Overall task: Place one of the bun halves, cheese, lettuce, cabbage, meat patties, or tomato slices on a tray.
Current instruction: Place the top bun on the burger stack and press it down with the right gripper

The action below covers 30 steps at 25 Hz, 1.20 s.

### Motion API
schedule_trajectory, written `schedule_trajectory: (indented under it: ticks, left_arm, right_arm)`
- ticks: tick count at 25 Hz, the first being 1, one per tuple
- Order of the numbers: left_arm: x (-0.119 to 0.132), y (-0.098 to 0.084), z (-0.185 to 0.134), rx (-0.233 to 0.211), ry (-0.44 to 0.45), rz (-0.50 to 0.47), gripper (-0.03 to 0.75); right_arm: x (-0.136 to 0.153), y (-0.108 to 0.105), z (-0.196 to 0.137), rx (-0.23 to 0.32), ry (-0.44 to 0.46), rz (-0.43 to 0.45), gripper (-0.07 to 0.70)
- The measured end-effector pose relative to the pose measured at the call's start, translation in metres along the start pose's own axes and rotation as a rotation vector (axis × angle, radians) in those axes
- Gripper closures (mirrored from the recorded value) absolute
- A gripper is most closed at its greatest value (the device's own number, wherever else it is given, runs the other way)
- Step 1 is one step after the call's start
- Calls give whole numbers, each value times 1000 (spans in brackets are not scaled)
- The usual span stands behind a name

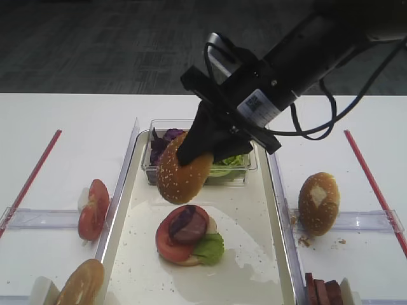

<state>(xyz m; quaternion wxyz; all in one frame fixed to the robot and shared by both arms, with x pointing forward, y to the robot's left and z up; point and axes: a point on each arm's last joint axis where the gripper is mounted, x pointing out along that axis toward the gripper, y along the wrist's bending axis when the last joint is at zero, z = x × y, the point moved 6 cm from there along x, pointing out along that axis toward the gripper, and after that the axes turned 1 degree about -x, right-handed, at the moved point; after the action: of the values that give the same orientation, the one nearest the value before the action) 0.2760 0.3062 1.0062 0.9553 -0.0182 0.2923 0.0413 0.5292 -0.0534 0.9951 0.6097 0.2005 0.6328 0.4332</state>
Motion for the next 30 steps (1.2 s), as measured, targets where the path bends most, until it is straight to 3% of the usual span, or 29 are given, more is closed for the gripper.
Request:
schedule_trajectory:
  ticks: [10, 30]
  left_arm:
    - [0, 0, 0, 0, 0, 0, 97]
    - [0, 0, 0, 0, 0, 0, 97]
  right_arm:
    - [21, -3, -4, 8, 55, 2, 428]
    - [52, -45, -2, 72, 134, -25, 430]
